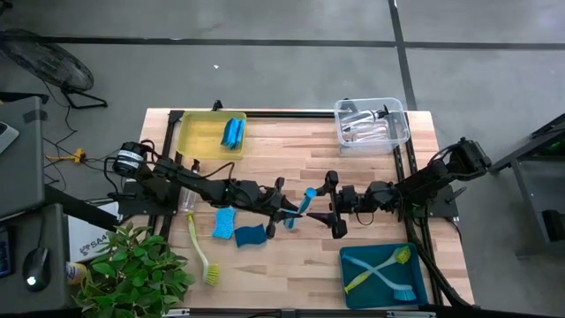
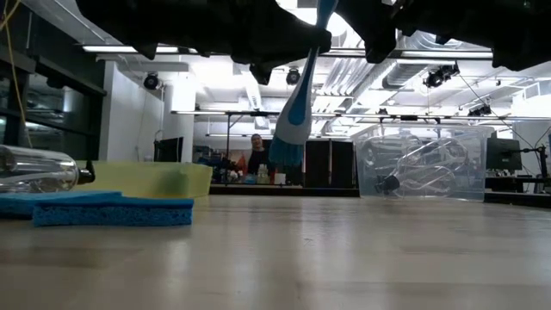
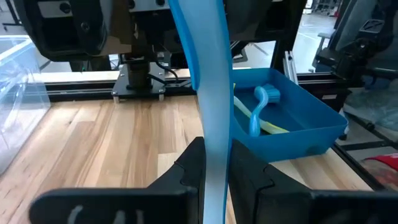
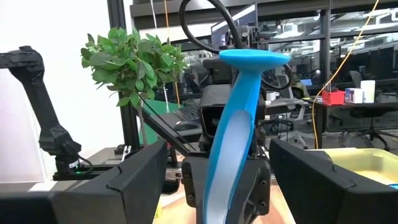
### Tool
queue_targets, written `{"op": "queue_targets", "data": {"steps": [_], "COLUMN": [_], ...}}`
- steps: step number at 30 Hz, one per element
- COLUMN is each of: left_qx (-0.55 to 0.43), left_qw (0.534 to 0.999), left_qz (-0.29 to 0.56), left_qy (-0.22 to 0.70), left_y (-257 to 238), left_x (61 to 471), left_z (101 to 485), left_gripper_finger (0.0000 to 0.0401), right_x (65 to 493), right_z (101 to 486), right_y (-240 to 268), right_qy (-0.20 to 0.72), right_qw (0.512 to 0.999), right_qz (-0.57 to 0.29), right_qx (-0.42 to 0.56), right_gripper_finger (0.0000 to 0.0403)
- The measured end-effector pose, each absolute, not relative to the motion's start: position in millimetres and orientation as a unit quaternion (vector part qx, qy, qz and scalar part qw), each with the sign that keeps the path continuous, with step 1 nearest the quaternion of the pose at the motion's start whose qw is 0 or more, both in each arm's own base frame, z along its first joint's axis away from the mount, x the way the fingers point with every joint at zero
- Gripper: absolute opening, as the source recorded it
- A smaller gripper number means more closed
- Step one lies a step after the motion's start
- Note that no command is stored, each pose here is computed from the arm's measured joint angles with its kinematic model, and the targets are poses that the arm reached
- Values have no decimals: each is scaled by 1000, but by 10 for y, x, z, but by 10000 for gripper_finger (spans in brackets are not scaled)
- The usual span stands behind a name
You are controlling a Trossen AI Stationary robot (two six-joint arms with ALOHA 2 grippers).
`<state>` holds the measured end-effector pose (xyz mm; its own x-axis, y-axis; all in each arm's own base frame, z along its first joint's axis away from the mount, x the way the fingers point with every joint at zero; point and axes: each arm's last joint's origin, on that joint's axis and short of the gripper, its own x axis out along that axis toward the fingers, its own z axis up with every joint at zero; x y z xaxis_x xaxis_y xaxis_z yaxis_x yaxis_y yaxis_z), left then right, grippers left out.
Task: Pick & Place Kitchen Sink Supplies
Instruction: Put the blue dish brush into the blue bin
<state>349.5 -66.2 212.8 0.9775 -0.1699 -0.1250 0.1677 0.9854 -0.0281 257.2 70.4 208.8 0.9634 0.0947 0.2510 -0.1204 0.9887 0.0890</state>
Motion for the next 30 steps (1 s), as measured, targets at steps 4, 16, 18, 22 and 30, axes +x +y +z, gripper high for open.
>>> {"op": "queue_targets", "data": {"steps": [4,16,18,22,30], "left_qx": [-9,-9,-9,-9,-9], "left_qw": [994,994,994,994,994], "left_qz": [-86,-85,-85,-85,-85], "left_qy": [63,63,63,63,63], "left_y": [-667,-667,-666,-666,-666], "left_x": [3495,3495,3495,3495,3495], "left_z": [2129,2129,2128,2128,2128], "left_gripper_finger": [37,37,37,37,37], "right_x": [2574,2679,2681,2681,2683], "right_z": [2091,2183,2174,2176,2167], "right_y": [705,735,735,735,737], "right_qy": [-125,-117,-112,-113,-109], "right_qw": [989,991,991,991,992], "right_qz": [54,50,50,50,52], "right_qx": [53,42,49,50,49], "right_gripper_finger": [274,274,274,273,216]}}
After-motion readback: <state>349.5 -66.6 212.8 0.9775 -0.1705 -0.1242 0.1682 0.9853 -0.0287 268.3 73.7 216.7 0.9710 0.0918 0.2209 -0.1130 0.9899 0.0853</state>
